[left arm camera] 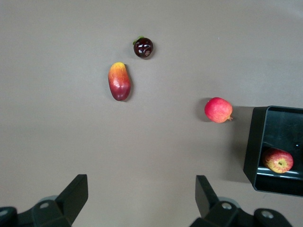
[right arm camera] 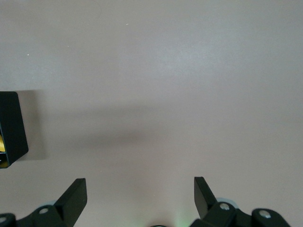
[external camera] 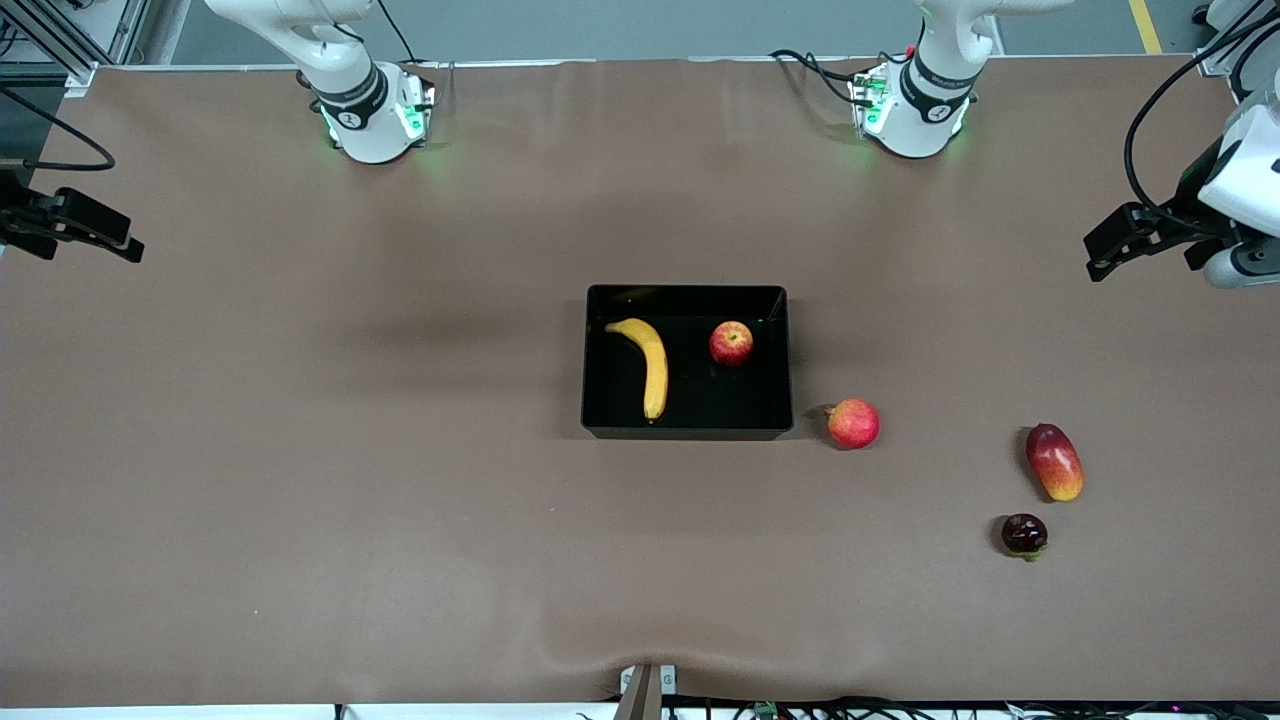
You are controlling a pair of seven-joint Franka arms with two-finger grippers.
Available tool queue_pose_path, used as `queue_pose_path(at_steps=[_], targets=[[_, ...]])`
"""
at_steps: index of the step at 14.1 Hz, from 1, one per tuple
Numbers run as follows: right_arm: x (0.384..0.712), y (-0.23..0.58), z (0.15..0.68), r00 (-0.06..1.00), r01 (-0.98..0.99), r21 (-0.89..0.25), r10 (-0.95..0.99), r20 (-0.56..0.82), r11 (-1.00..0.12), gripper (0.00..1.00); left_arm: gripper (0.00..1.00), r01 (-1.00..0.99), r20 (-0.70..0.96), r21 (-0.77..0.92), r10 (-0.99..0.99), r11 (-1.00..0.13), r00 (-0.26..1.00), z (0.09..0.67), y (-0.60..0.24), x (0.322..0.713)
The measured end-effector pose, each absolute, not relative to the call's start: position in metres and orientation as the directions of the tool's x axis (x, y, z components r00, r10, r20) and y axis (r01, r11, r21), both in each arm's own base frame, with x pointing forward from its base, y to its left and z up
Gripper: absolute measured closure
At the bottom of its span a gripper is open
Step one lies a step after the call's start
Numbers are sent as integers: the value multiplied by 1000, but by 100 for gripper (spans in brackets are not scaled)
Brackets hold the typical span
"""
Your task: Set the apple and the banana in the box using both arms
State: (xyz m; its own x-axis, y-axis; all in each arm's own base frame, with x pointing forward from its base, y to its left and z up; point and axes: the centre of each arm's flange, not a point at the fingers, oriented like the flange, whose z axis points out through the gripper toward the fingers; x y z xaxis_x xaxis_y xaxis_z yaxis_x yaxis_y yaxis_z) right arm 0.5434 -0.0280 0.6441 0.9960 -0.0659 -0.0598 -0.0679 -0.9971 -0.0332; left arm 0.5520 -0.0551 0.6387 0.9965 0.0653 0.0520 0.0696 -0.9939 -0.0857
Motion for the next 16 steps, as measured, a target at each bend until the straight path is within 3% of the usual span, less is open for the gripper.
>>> queue_pose_path(at_steps=[16], targets=[[544,-23,644,997,-59,-33,-57,-61,-998,0,0,39,35,-82,36,-996,999,622,-71,563]])
